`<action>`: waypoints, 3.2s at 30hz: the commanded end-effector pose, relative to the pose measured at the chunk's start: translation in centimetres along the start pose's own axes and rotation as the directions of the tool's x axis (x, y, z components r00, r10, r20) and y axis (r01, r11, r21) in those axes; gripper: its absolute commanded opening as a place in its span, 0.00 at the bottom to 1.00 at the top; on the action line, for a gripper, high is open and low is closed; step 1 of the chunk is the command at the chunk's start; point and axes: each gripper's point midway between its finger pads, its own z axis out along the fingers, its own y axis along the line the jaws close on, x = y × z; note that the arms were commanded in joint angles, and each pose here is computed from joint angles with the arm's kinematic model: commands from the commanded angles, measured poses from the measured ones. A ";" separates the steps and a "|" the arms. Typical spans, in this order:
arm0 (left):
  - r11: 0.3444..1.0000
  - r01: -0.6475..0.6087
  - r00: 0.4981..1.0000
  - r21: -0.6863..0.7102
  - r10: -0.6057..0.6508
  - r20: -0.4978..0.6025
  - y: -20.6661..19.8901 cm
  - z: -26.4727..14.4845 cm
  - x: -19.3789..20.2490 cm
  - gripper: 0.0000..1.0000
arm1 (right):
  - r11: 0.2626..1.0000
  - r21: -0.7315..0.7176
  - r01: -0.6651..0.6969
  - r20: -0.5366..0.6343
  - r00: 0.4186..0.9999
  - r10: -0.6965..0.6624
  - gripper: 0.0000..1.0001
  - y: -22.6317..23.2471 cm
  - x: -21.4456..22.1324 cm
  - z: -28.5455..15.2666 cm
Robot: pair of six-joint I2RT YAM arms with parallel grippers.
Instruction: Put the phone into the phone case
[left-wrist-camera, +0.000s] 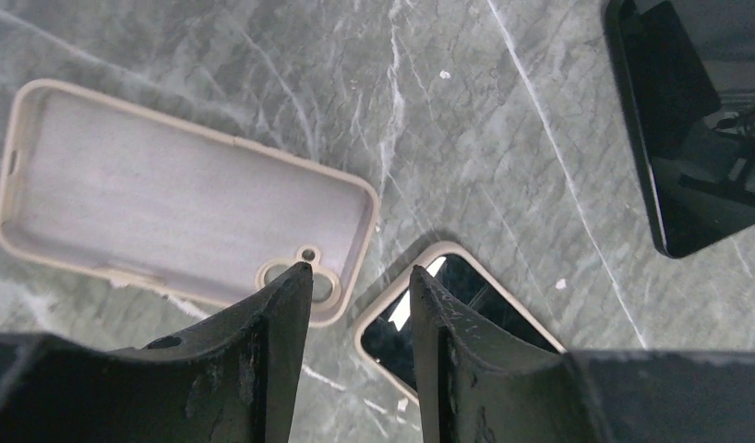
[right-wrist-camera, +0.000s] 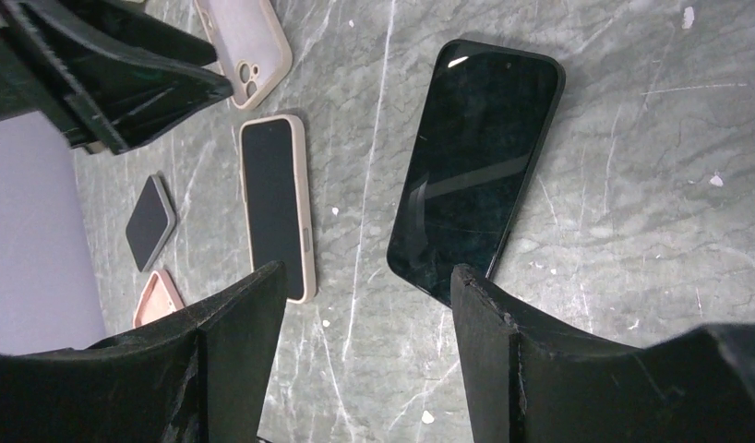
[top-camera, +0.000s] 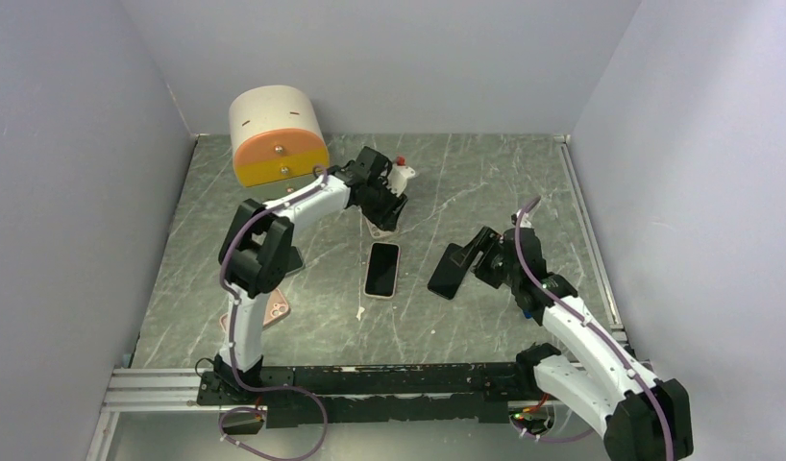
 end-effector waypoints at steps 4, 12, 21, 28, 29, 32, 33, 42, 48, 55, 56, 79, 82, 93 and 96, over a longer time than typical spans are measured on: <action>0.997 -0.078 0.997 -0.028 0.079 0.015 0.9 2.9 -0.8 0.48 | 1.000 -0.002 0.001 0.022 1.000 -0.001 0.68 0.0 -0.3 0.0; 0.995 -0.073 0.997 -0.064 0.072 -0.022 1.4 4.6 0.7 0.46 | 1.000 0.001 0.016 0.022 1.000 -0.016 0.68 -0.1 -0.4 0.1; 0.997 -0.063 0.996 -0.048 0.060 -0.067 1.0 4.7 2.5 0.43 | 0.998 -0.043 0.055 0.013 0.998 -0.055 0.68 0.2 0.0 0.7; 0.994 -0.084 0.996 -0.064 0.081 -0.049 -0.1 3.7 2.4 0.43 | 0.998 -0.044 0.034 -0.017 0.999 -0.035 0.68 0.0 0.7 1.4; 0.994 -0.088 0.995 -0.066 0.084 -0.059 -0.2 3.7 2.5 0.43 | 0.998 -0.047 0.033 -0.018 0.999 -0.034 0.68 0.0 0.8 1.4; 0.992 -0.101 0.992 -0.079 0.094 -0.086 -0.2 4.1 3.0 0.43 | 0.998 -0.048 0.041 -0.016 0.999 -0.041 0.68 0.1 0.7 1.3; 0.991 -0.102 0.992 -0.087 0.094 -0.089 0.0 4.2 3.1 0.43 | 0.998 -0.047 0.045 -0.013 0.999 -0.045 0.68 0.1 0.6 1.2; 0.983 -0.072 0.996 -0.170 0.062 -0.066 0.9 3.9 2.5 0.11 | 0.982 -0.161 0.094 0.010 0.996 -0.094 0.69 1.7 0.9 0.1; 0.978 -0.029 1.000 -0.205 0.027 -0.014 0.9 2.0 0.3 0.02 | 0.980 -0.164 0.108 0.022 0.994 -0.106 0.68 1.7 1.1 -0.4; 0.948 0.089 0.995 -0.305 -0.071 0.067 1.5 -2.4 -2.9 0.03 | 0.966 -0.206 0.157 0.013 0.987 -0.158 0.68 3.0 1.6 -0.2; 0.946 0.104 0.993 -0.308 -0.080 0.090 1.4 -3.2 -3.4 0.03 | 0.961 -0.212 0.175 0.011 0.984 -0.176 0.67 3.3 1.9 -0.1; 0.601 0.785 0.585 -0.150 -0.642 0.495 1.3 -23.6 -0.9 0.03 | 0.844 -0.451 0.291 -0.170 0.900 -0.402 0.44 11.8 14.7 3.1; 0.507 0.857 0.481 -0.094 -0.720 0.501 1.1 -25.0 0.6 0.03 | 0.853 -0.439 0.283 -0.200 0.895 -0.400 0.45 11.6 15.9 3.9; 0.329 0.944 0.292 -0.002 -0.834 0.467 -1.3 -25.2 3.2 0.03 | 0.877 -0.348 0.332 -0.235 0.874 -0.424 0.44 10.7 17.7 7.4; 0.253 0.967 0.213 0.027 -0.863 0.459 -1.9 -25.2 3.7 0.03 | 0.892 -0.254 0.375 -0.169 0.891 -0.422 0.44 10.0 15.9 8.7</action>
